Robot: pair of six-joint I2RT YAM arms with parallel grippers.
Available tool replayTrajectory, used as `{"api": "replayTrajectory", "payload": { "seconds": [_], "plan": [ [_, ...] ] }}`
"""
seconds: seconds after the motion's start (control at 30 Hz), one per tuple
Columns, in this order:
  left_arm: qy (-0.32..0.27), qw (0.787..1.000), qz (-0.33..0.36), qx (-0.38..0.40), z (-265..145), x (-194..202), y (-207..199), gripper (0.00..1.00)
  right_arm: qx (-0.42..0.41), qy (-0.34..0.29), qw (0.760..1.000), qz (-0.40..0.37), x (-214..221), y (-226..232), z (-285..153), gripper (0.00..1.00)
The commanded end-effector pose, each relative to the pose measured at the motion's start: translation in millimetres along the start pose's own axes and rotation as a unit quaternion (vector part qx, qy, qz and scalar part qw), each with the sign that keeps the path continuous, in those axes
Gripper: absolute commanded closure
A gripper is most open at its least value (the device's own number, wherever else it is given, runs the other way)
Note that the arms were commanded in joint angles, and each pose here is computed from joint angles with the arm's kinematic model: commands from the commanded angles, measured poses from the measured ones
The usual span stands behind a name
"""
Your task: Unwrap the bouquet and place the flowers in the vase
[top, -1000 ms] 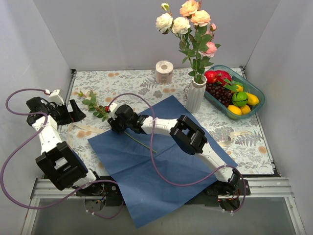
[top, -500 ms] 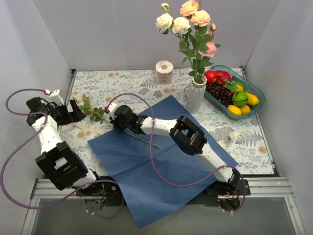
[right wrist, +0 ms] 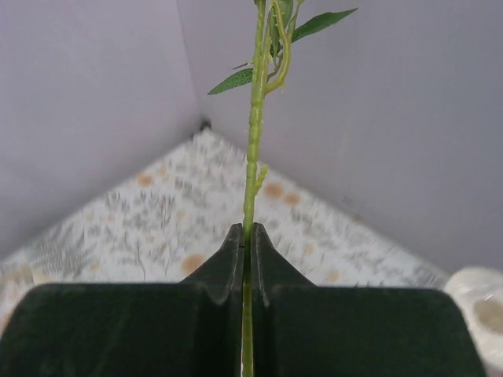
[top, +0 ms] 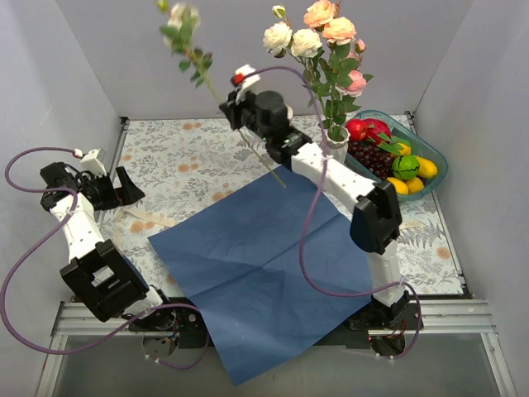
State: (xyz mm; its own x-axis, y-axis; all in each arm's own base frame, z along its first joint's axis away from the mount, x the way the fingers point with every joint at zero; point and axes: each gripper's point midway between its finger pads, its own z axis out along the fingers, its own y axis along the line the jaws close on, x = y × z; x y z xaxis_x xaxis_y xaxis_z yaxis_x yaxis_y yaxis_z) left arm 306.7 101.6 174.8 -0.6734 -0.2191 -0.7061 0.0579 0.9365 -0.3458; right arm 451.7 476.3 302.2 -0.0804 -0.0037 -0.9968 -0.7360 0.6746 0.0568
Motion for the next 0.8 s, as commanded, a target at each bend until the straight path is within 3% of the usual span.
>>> {"api": "replayTrajectory", "payload": {
  "seconds": [0.0,0.07,0.1,0.13,0.2,0.27,0.33,0.37,0.4,0.77],
  "plan": [
    [-0.011,1.0,0.016,0.014,-8,-6,-9,0.02,-0.024,-0.262,0.965,-0.017,-214,16,-87,0.99],
    [-0.01,1.0,0.012,0.018,-7,-6,-9,0.02,-0.032,-0.295,0.955,-0.019,-229,7,-110,0.99],
    [-0.01,1.0,0.01,0.018,-7,-7,-9,0.02,-0.04,-0.369,0.928,-0.032,-274,6,-152,0.99],
    [-0.012,1.0,0.011,0.019,-7,-9,-10,0.02,-0.04,-0.374,0.926,-0.034,-266,3,-157,0.99],
    [-0.014,1.0,0.009,0.021,-7,-11,-9,0.02,-0.037,-0.426,0.903,-0.049,-297,-3,-195,0.99],
    [-0.015,1.0,0.009,0.021,-6,-13,-9,0.02,-0.023,-0.436,0.897,-0.066,-297,-14,-205,0.99],
    [-0.014,1.0,0.008,0.019,-6,-12,-8,0.02,0.0,-0.477,0.874,-0.089,-309,-29,-232,0.99],
    [-0.013,1.0,0.008,0.019,-5,-11,-8,0.02,0.007,-0.472,0.877,-0.092,-292,-38,-230,0.99],
    [-0.012,1.0,0.009,0.016,-5,-9,-6,0.02,0.017,-0.506,0.856,-0.1,-303,-47,-252,0.99],
    [-0.003,1.0,0.006,0.012,2,-3,1,0.02,0.045,-0.505,0.855,-0.108,-277,-100,-273,0.99]
  ]
}}
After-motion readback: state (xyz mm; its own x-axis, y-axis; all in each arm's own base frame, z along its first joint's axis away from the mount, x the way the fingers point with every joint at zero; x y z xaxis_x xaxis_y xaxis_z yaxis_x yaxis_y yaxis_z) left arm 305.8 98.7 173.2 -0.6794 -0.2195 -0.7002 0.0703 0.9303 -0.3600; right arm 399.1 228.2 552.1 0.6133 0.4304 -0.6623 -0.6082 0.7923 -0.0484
